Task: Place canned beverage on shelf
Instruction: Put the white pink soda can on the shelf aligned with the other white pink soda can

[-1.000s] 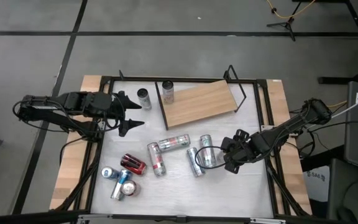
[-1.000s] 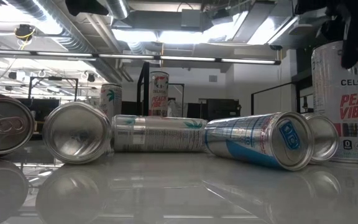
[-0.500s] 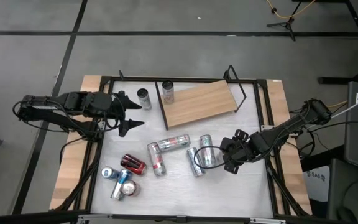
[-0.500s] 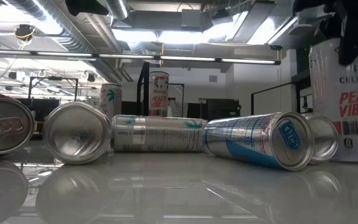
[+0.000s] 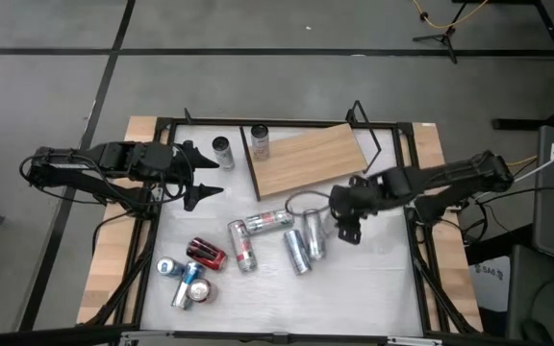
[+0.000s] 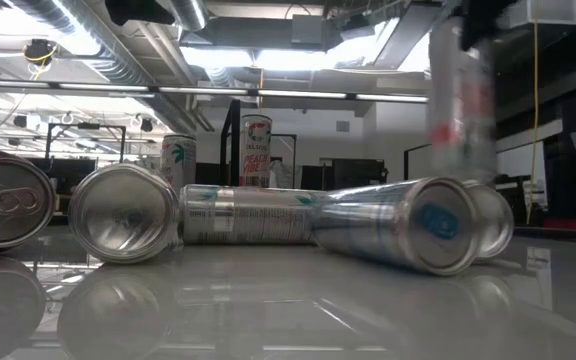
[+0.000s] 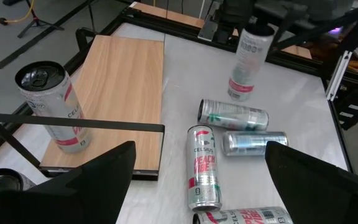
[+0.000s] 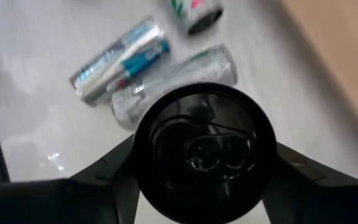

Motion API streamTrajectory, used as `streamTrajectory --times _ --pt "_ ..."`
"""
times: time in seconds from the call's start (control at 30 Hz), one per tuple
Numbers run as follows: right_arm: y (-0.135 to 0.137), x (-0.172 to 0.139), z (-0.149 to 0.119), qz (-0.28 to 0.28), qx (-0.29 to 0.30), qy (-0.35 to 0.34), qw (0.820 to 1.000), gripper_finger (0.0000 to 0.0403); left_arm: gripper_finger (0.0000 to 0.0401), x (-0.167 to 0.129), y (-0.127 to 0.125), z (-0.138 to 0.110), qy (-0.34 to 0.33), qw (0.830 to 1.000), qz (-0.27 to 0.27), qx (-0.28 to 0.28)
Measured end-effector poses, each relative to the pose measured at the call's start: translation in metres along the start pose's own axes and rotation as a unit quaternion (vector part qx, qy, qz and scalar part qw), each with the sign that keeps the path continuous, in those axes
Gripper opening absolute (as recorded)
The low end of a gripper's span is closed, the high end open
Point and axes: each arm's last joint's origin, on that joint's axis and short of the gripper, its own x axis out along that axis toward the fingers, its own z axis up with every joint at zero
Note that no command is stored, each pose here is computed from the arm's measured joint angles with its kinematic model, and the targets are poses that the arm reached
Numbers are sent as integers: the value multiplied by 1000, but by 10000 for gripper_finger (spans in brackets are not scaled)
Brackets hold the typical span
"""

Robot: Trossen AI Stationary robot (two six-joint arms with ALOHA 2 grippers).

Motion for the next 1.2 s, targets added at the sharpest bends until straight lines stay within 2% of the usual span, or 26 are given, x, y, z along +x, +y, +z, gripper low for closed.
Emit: streamTrajectory --times 0.3,0.57,0.87,1.2 --pt "-41 -29 33 0 -19 -62 998 244 352 0 0 0 0 1000 0 0" --pt "-86 -37 54 -35 -51 -115 991 245 352 0 0 0 -1 1000 2 0" --pt "-139 -16 79 -47 -82 -136 986 245 352 0 0 2 -9 1000 1 -2" --pt "-184 19 104 -38 -101 -118 987 245 352 0 -1 6 -34 999 11 -7"
